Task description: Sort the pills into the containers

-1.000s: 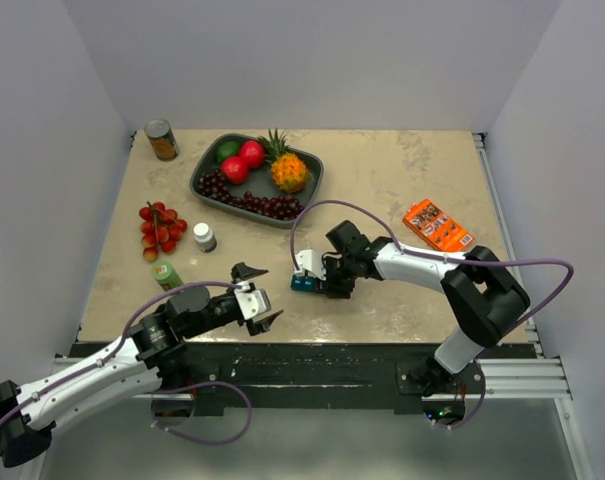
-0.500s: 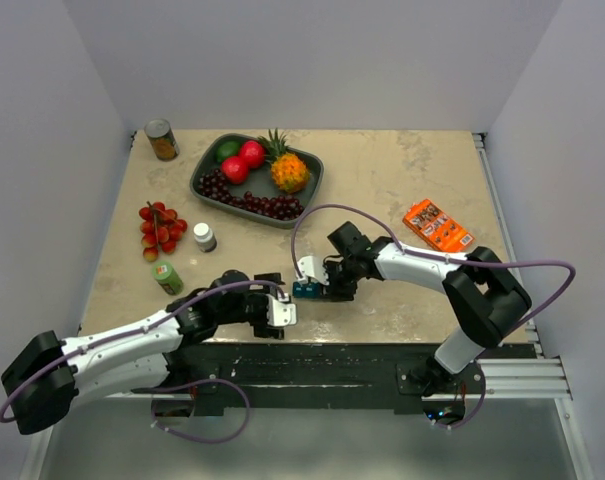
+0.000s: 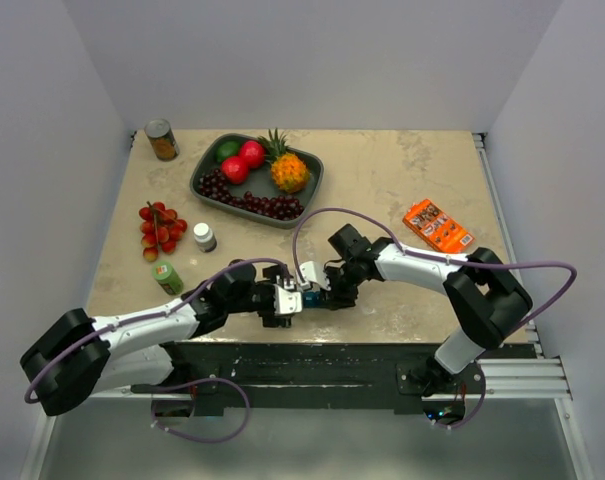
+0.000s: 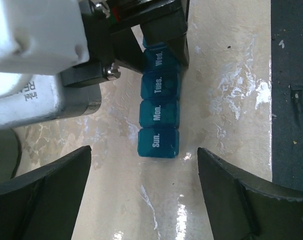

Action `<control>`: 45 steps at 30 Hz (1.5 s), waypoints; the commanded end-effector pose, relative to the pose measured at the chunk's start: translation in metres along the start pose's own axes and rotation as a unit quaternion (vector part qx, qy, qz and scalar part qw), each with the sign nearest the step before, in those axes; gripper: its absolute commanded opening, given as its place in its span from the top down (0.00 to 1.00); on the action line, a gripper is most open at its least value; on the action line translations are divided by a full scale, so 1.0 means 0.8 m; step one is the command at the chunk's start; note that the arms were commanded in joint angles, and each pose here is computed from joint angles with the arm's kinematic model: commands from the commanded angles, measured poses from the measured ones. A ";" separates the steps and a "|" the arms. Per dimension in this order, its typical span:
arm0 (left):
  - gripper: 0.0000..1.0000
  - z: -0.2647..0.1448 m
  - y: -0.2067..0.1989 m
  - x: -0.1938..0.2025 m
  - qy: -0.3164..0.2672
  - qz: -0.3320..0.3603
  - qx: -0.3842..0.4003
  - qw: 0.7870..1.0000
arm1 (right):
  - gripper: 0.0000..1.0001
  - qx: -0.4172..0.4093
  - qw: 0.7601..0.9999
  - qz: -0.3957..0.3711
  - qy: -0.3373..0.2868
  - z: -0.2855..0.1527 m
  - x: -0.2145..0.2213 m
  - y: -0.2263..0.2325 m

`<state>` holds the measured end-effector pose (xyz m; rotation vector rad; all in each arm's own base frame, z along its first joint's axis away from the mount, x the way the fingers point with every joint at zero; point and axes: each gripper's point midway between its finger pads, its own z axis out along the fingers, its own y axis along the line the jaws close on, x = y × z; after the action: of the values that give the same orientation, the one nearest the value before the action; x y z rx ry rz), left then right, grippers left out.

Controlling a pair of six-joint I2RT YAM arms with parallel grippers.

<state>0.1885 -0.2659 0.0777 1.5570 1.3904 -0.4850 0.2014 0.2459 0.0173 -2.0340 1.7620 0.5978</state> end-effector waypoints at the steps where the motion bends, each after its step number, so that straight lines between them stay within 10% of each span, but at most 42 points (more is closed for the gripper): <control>1: 0.09 0.007 0.022 -0.040 -0.061 0.020 -0.022 0.998 | 0.73 -0.010 0.999 -0.020 -0.044 -0.014 -0.030 0.006; 31: 0.26 0.022 0.014 -0.029 -0.034 0.006 0.016 0.999 | 0.76 0.007 0.996 -0.041 -0.084 -0.040 -0.055 0.008; 45: 0.60 0.020 0.016 -0.030 -0.026 -0.001 0.016 1.000 | 0.76 0.014 0.996 -0.041 -0.080 -0.041 -0.053 0.005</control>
<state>0.1893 -0.2784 0.0660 1.6012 1.4194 -0.5394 0.1906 0.2578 0.0546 -1.9857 1.6445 0.6961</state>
